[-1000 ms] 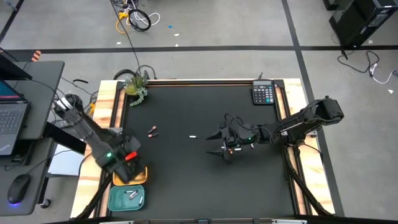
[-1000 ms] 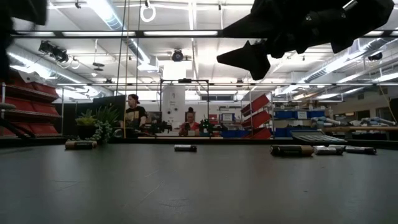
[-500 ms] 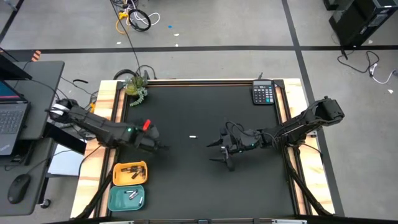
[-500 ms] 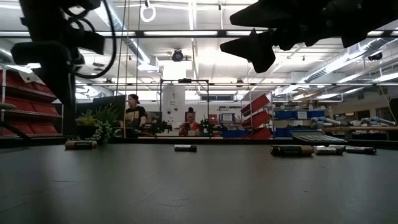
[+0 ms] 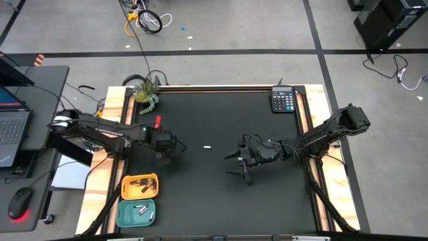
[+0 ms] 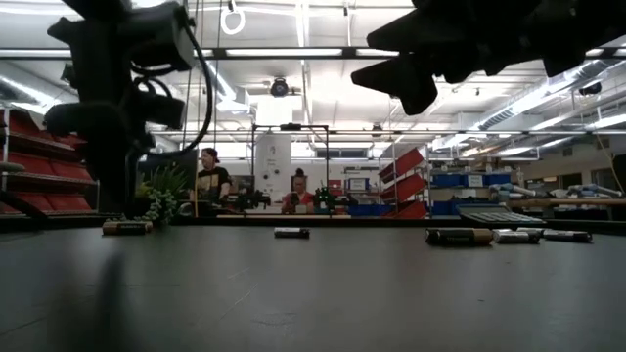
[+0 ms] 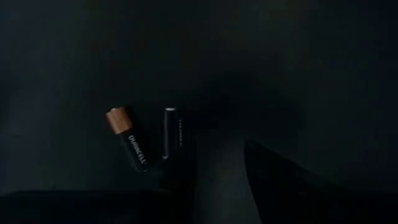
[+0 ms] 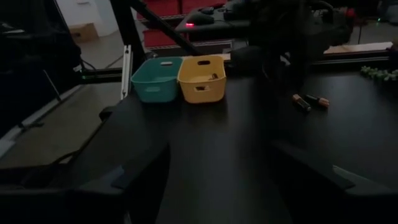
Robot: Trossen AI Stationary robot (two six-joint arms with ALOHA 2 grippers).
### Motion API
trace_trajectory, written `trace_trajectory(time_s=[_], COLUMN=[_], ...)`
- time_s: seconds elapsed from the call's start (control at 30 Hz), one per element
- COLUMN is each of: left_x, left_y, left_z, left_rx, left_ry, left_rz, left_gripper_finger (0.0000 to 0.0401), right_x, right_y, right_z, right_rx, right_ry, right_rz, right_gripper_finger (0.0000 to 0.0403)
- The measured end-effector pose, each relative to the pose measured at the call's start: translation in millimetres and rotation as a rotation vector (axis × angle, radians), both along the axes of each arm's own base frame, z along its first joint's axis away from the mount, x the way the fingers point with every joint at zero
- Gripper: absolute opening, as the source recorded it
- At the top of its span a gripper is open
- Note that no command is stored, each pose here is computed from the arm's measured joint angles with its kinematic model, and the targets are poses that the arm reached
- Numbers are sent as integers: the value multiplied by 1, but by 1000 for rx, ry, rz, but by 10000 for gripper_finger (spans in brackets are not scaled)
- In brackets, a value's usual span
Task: Sort batteries
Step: Put the black battery into the yellow bin
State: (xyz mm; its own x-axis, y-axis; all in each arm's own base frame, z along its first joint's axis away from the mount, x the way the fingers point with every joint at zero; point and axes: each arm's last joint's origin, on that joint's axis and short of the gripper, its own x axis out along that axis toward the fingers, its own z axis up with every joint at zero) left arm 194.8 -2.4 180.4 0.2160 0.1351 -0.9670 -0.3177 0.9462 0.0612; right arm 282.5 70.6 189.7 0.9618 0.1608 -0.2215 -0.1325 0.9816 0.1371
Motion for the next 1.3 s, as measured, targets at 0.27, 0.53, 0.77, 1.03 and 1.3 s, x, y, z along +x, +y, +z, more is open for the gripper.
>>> trace_trajectory(time_s=[0.27, 0.53, 0.77, 1.03, 1.3], left_x=[-4, 0, -2, -13, -17], left_y=[15, 27, 33, 32, 31], left_z=[-7, -8, -11, -38, -46], left_rx=[-8, -19, -20, -51, -84], left_ry=[19, -29, -24, -50, -65], left_rz=[5, 114, 148, 171, 252], left_gripper_finger=[142, 143, 143, 142, 64], right_x=[-4, -4, -4, -4, -4], right_y=[-1, -7, -7, -7, -7], right_z=[-4, -3, -3, -2, -2], right_rx=[5, 10, 10, 8, 5], right_ry=[-13, -52, -52, -57, -59], right_rz=[-2, -20, -20, -16, -14], right_gripper_finger=[283, 275, 274, 270, 268])
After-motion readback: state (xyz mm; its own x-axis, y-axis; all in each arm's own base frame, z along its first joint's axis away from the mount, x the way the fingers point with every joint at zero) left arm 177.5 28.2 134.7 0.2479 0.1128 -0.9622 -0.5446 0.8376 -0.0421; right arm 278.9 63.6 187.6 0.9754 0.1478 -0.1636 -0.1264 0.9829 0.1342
